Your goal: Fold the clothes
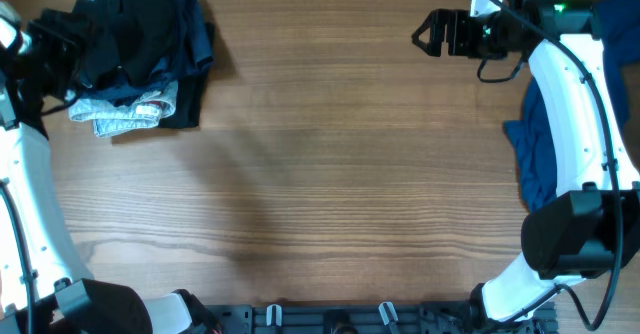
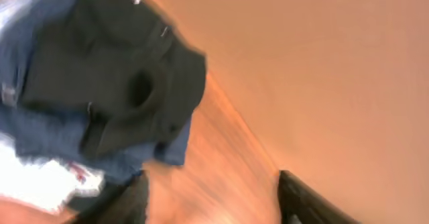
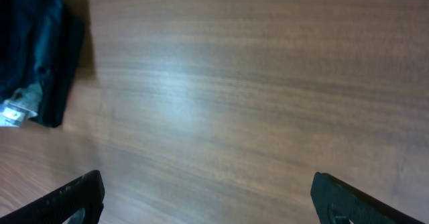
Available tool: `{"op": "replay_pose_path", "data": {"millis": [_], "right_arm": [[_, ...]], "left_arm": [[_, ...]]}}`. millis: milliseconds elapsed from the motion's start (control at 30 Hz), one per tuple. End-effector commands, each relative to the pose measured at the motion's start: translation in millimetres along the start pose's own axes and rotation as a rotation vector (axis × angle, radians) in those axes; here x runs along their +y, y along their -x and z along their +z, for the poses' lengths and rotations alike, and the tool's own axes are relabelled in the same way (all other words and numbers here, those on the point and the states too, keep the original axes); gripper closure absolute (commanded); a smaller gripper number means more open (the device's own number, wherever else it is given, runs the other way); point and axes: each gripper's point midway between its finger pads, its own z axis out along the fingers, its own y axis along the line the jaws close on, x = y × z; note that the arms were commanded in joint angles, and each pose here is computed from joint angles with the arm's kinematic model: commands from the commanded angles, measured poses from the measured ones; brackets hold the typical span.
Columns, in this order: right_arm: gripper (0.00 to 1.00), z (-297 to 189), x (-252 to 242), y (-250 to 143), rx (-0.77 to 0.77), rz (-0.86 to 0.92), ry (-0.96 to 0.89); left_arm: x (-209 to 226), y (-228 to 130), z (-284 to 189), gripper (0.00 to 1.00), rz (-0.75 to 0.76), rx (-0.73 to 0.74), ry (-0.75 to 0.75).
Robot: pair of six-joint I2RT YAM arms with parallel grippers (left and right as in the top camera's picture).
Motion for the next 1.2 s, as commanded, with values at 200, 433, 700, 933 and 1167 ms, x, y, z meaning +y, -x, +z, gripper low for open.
{"op": "replay_pose_path", "data": {"millis": [200, 433, 700, 933, 1167], "right_arm": [[0.01, 11, 10, 5, -0.012, -0.005, 0.073], [0.01, 11, 9, -3, 0.02, 0.004, 0.068], [0.01, 11, 9, -2, 0.017, -0.001, 0.068], [0.0, 11, 9, -2, 0.018, 0.0, 0.068], [0.0, 11, 9, -2, 0.017, -0.017, 0.068]], "left_arm": [[-33, 32, 87, 0.58, 0.715, -0.247, 0.036], [18, 31, 177, 0.35, 0.919, -0.303, 0.235], [138, -30, 215, 0.53, 0.839, 0.023, 0.52], [198, -62, 208, 0.63, 0.638, 0.138, 0.7], [151, -31, 169, 0.57, 0.597, 0.034, 0.667]]}}
